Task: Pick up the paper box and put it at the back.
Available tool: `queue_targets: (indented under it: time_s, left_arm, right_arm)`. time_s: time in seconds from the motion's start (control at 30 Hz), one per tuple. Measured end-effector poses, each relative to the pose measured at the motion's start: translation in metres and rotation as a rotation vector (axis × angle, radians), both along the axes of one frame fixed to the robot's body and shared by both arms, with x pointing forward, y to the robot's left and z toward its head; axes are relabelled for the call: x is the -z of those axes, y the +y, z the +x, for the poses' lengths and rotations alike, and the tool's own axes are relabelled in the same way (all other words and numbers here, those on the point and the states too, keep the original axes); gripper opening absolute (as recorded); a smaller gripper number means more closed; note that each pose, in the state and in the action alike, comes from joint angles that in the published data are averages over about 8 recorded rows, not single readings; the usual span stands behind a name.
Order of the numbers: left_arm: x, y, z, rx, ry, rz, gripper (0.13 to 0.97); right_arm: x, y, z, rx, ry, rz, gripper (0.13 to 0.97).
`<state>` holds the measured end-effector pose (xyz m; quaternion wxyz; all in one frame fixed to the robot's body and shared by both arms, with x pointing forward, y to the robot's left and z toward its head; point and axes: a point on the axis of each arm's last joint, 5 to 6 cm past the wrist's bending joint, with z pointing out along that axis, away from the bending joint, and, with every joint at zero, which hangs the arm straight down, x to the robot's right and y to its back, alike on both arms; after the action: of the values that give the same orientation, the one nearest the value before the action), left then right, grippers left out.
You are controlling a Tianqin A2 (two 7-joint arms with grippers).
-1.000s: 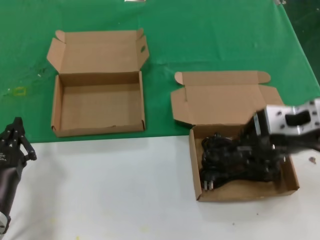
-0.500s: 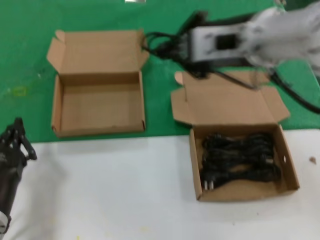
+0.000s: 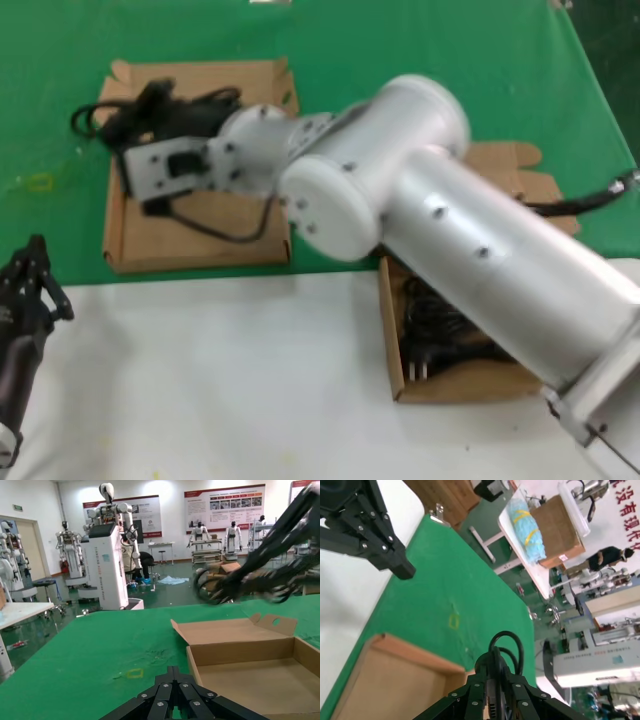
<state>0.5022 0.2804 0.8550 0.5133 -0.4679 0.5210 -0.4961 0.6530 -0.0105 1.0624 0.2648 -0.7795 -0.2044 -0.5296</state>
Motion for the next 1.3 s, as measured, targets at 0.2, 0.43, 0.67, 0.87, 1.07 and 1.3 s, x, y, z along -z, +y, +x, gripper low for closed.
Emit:
queue_targets:
  time_s: [0.2,0.43,0.67,0.87,1.07,1.3]
  left_arm:
    - [0.0000,0.0000,0.0000,0.000,0.000,0.000,0.145]
    - [0.0000,0.0000,0.0000,0.000,0.000,0.000,0.145]
    - [0.0000,0.0000,0.0000,0.000,0.000,0.000,0.145]
    - [0.0000,0.0000,0.0000,0.000,0.000,0.000,0.145]
    - [0.0000,0.0000,0.0000,0.000,0.000,0.000,0.145]
    - [0.0000,0.0000,0.0000,0.000,0.000,0.000,0.145]
  right_arm:
    - [0.031,0.020,0.021,-0.028,0.044,0.031,0.203]
    - [0.055,0.013,0.037,0.007,0.110,0.058,0.203]
    - [0.067,0.009,0.039,0.028,0.152,0.052,0.205]
    - [0.074,0.007,0.039,0.044,0.181,0.023,0.219]
    - [0.073,0.006,0.040,0.062,0.196,0.015,0.232]
    - [0.041,0.004,0.040,0.050,0.199,0.145,0.309]
